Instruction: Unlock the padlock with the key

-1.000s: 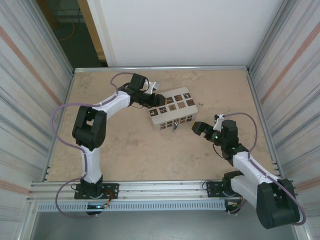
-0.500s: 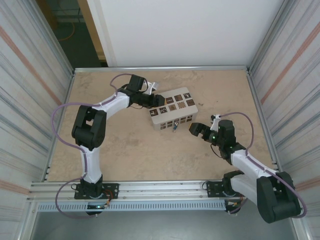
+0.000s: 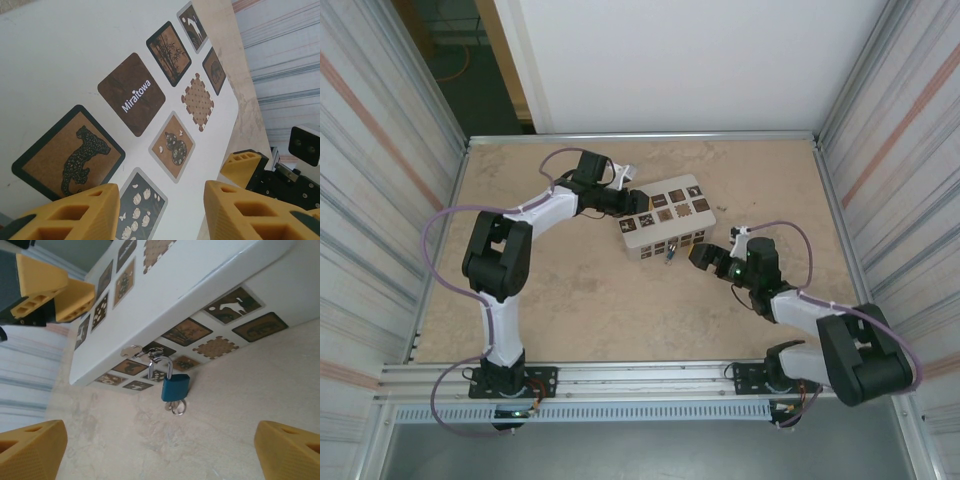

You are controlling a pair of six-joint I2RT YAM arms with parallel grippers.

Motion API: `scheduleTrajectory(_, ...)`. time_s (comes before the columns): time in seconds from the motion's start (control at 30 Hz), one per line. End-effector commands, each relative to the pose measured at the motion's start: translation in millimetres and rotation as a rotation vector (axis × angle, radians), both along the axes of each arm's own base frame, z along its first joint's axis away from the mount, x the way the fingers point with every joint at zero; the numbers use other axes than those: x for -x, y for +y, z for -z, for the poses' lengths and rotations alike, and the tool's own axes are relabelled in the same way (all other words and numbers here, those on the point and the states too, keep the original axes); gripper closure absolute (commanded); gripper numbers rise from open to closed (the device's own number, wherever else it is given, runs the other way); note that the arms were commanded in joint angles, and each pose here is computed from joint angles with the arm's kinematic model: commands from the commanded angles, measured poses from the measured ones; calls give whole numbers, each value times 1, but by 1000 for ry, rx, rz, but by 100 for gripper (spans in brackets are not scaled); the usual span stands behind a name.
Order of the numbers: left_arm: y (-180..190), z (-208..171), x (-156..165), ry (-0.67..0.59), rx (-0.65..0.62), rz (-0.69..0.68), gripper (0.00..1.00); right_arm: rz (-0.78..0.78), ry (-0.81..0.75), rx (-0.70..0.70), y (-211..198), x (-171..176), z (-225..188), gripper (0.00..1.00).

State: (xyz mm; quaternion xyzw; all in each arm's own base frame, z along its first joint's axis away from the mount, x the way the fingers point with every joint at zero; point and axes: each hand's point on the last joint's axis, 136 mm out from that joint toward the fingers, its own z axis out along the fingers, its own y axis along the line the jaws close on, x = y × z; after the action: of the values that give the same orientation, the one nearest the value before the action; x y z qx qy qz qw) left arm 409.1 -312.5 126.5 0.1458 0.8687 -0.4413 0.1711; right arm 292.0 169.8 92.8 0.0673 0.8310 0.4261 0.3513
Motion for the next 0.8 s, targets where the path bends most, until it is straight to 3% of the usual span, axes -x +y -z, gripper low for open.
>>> scheduleTrajectory(0.0, 10, 45, 24, 147, -89, -5, 52, -79, -81, -43, 17, -4, -12, 11)
scheduleTrajectory(0.17, 11, 44, 25, 146, -93, -7, 52, -133, -125, -17, 29, -13, -1, 18)
scheduleTrajectory(0.77, 13, 46, 33, 158, -115, -23, 52, -232, -237, -14, 58, -45, 22, 25)
